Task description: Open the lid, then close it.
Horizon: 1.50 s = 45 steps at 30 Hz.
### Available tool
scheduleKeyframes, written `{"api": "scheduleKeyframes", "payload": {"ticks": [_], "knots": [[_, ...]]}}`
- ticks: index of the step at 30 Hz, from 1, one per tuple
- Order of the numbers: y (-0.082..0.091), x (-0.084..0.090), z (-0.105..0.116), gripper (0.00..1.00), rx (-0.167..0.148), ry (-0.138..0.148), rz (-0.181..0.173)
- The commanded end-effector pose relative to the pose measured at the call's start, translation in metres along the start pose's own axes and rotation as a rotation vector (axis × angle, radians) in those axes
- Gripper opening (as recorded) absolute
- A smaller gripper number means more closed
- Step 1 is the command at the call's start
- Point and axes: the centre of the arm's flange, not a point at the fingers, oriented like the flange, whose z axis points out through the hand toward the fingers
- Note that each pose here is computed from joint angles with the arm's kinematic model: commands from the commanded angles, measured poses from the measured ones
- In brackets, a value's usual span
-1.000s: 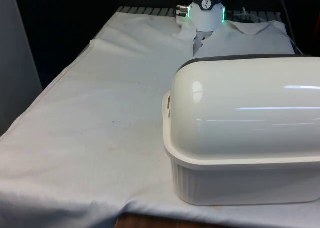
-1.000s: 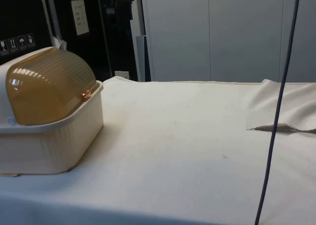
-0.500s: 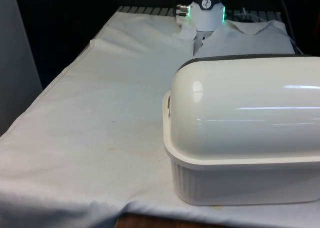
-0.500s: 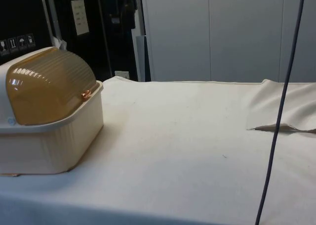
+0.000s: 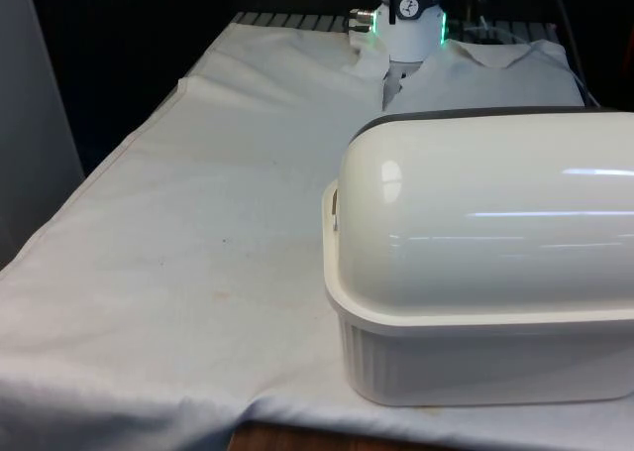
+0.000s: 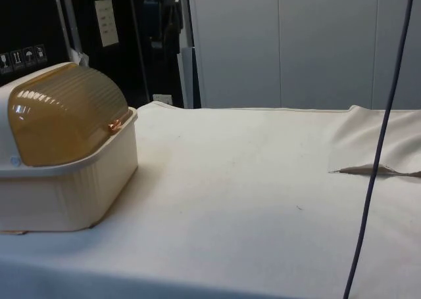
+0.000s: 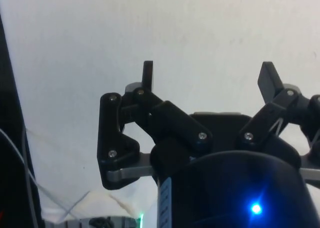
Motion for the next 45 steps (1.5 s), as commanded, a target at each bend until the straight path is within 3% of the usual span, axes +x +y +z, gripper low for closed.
{"api": "scheduleKeyframes", "payload": {"ticks": [1,7,8,10,24,31,32,33,39,40,41,45], "knots": [[-0.005,0.002,0.004,1.00,-0.003,0.019,-0.005],[-0.019,0.007,0.019,1.00,-0.012,0.042,-0.013],[-0.016,0.005,0.018,1.00,-0.004,0.032,-0.015],[-0.025,0.011,0.026,1.00,-0.018,0.050,-0.013],[-0.050,0.027,0.055,1.00,-0.021,0.073,0.005],[-0.054,0.029,0.067,1.00,-0.017,0.087,0.006],[-0.053,0.029,0.066,1.00,-0.016,0.077,0.002],[-0.054,0.029,0.072,1.00,-0.017,0.094,0.005],[-0.050,0.030,0.086,1.00,-0.019,0.116,0.000],[-0.051,0.030,0.085,1.00,-0.019,0.104,0.001],[-0.049,0.030,0.087,1.00,-0.019,0.120,-0.002],[-0.048,0.031,0.093,1.00,-0.017,0.131,-0.007]]}}
